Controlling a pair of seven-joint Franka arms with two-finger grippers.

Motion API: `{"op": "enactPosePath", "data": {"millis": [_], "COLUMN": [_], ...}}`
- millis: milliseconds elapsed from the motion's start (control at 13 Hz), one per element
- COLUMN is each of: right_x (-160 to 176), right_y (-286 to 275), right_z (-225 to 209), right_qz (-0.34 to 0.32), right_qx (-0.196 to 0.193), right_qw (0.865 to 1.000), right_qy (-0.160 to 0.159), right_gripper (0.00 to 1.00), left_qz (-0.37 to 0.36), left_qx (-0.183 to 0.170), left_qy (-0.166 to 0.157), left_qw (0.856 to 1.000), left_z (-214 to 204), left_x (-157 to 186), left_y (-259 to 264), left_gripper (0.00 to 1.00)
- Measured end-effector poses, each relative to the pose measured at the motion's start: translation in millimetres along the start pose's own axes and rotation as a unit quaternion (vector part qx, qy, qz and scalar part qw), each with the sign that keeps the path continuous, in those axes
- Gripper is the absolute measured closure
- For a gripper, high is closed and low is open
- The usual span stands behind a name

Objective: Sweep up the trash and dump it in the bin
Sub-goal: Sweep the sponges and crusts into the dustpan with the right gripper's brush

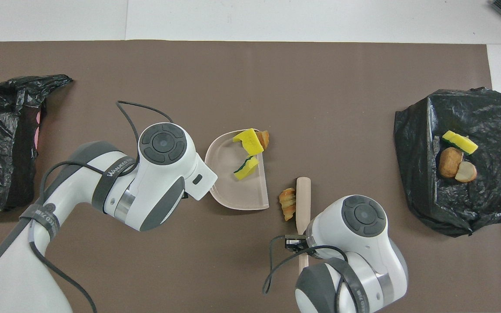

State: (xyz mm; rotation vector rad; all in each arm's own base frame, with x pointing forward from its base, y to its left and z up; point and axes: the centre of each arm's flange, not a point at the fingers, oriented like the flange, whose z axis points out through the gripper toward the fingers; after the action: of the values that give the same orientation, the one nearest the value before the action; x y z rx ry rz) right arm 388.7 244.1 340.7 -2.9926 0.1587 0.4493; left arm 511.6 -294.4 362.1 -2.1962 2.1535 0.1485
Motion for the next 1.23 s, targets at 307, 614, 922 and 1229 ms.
{"op": "enactPosePath", "data": {"millis": [307, 614, 922, 1229], "right_x": [9, 10, 12, 25], "right_y": [-36, -81, -87, -53], "right_z": [-12, -42, -90, -118], "right_qz": [0.01, 0.009, -0.005, -0.079], "right_qx": [0.116, 0.186, 0.169, 0.021], "right_qw": [0.993, 0.982, 0.985, 0.997], "right_qy": [-0.011, -0.015, -0.031, 0.007], "right_gripper": [0.74, 0.74, 0.74, 0.74], "left_qz": [0.011, 0.012, 0.01, 0.004], "left_qx": [0.002, 0.004, 0.004, 0.003], "left_qy": [-0.005, -0.005, -0.005, -0.006], "left_qw": [1.0, 1.0, 1.0, 1.0], "left_z": [6, 9, 9, 10], "left_x": [-4, -8, -9, -10], "left_y": [8, 16, 17, 17], "left_gripper": [0.67, 0.67, 0.67, 0.67]}}
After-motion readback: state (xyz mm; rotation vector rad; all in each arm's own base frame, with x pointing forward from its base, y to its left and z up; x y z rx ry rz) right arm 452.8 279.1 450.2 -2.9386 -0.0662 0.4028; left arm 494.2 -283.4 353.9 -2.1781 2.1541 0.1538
